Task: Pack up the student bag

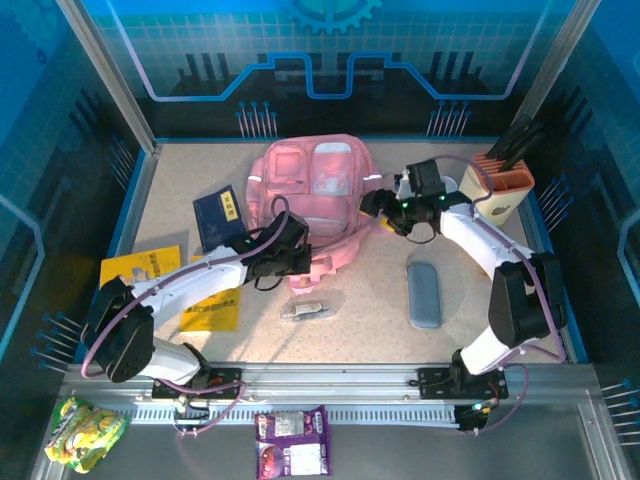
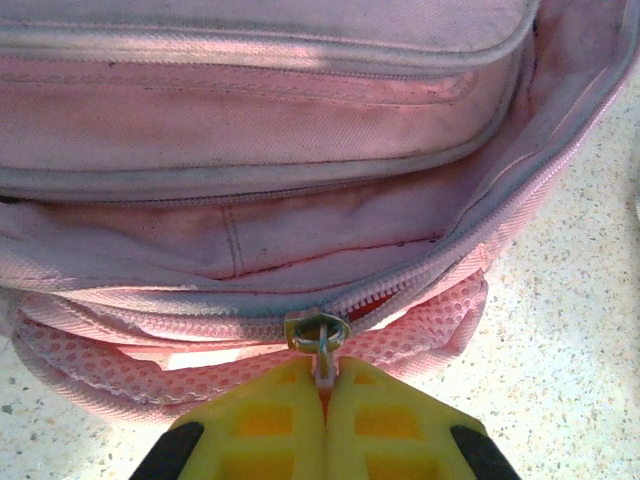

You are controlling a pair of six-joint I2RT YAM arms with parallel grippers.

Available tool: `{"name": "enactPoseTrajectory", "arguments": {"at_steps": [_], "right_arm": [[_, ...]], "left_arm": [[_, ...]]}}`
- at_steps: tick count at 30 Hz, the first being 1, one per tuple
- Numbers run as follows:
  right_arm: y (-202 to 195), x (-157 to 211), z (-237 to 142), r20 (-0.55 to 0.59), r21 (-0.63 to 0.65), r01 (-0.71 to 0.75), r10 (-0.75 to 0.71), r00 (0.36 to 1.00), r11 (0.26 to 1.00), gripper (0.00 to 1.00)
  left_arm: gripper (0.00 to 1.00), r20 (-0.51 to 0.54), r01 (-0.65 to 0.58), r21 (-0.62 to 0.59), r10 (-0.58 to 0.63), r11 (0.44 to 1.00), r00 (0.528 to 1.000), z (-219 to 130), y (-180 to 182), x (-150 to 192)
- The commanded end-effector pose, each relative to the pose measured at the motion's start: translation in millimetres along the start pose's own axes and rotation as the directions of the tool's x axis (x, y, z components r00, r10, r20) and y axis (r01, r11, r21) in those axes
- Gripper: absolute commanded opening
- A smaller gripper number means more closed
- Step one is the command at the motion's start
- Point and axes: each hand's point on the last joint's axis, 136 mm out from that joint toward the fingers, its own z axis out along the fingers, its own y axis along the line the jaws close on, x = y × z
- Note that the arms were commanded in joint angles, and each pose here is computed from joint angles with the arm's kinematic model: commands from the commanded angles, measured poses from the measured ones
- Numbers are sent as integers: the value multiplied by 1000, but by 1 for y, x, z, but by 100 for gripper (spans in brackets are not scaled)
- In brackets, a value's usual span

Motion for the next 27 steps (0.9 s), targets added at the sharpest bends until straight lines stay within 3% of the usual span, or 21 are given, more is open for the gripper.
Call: {"name": "enactPoseTrajectory", "arguments": {"at_steps": [1, 4, 7, 12, 14, 24, 27], "right_arm": [[1, 35, 19, -53, -21, -56, 55, 997, 998, 81], [10, 51, 34, -87, -57, -100, 95, 992, 993, 82], [4, 57, 44, -70, -15, -117, 116, 991, 993, 81], [-4, 55, 61, -46, 43, -108, 110, 993, 993, 72], [-2, 52, 67, -46, 30, -105, 107, 993, 994, 65], [-9, 21, 61, 58, 64, -27, 23, 998, 998, 3], [-11, 5, 52, 92, 54, -18, 13, 996, 998, 0]], "left_arm": [[0, 74, 15, 78, -21, 997, 997, -10, -25, -22], [0, 75, 15, 82, -21, 997, 997, -10, -28, -23], [0, 81, 10, 87, -17, 996, 997, -12, -30, -24], [0, 73, 1, 110, -9, 994, 997, -12, -37, -21], [0, 71, -3, 113, -5, 994, 997, -12, -38, -20], [0, 41, -60, 166, 54, 984, 998, -16, -49, -13], [0, 38, -91, 138, 86, 986, 996, -20, -42, -10]]}}
